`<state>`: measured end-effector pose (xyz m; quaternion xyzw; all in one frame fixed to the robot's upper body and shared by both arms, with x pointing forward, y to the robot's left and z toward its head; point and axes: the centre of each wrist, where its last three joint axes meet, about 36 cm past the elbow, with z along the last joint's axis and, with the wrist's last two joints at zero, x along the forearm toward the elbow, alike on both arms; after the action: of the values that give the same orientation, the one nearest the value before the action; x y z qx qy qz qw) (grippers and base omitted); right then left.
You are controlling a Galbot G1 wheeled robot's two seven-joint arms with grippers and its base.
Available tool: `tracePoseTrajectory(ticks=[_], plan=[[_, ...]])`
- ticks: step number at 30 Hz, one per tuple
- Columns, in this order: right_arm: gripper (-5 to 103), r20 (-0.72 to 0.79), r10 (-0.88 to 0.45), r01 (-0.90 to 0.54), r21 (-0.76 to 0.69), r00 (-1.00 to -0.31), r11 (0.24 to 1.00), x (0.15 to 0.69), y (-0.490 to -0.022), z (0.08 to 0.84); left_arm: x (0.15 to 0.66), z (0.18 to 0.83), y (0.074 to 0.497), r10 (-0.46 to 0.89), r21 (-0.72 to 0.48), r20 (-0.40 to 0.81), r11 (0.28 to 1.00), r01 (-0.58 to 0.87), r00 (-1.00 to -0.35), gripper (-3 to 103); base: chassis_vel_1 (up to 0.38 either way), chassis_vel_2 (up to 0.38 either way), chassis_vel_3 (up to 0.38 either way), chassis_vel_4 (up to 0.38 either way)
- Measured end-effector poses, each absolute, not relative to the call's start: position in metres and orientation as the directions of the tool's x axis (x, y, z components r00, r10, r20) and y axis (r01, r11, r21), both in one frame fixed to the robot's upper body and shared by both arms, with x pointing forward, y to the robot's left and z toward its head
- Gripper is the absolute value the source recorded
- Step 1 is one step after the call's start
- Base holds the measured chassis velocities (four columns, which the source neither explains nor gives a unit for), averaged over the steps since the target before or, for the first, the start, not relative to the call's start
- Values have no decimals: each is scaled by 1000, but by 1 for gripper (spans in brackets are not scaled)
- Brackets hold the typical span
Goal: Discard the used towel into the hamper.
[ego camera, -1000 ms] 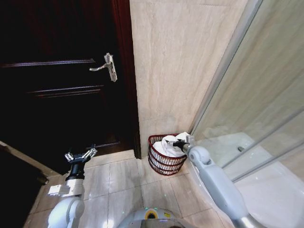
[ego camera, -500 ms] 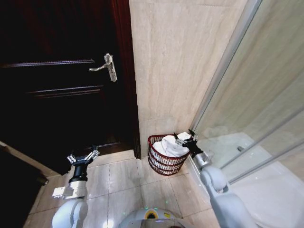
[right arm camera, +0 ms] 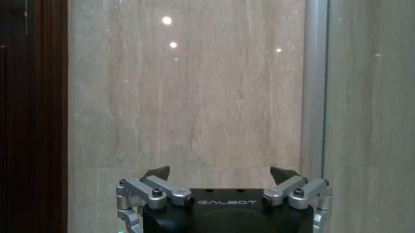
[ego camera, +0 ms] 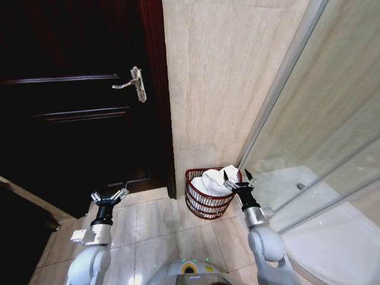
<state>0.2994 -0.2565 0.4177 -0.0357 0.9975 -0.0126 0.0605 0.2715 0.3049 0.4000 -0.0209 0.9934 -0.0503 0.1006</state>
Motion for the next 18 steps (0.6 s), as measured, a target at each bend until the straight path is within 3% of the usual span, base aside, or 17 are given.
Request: tracePoseTrajectory(ticks=[18], plan=[[100, -97, -115, -114, -15, -989, 993, 299, -267, 419, 264, 399, 305, -70, -107, -214, 993, -48, -974, 100, 0, 0, 0, 0]])
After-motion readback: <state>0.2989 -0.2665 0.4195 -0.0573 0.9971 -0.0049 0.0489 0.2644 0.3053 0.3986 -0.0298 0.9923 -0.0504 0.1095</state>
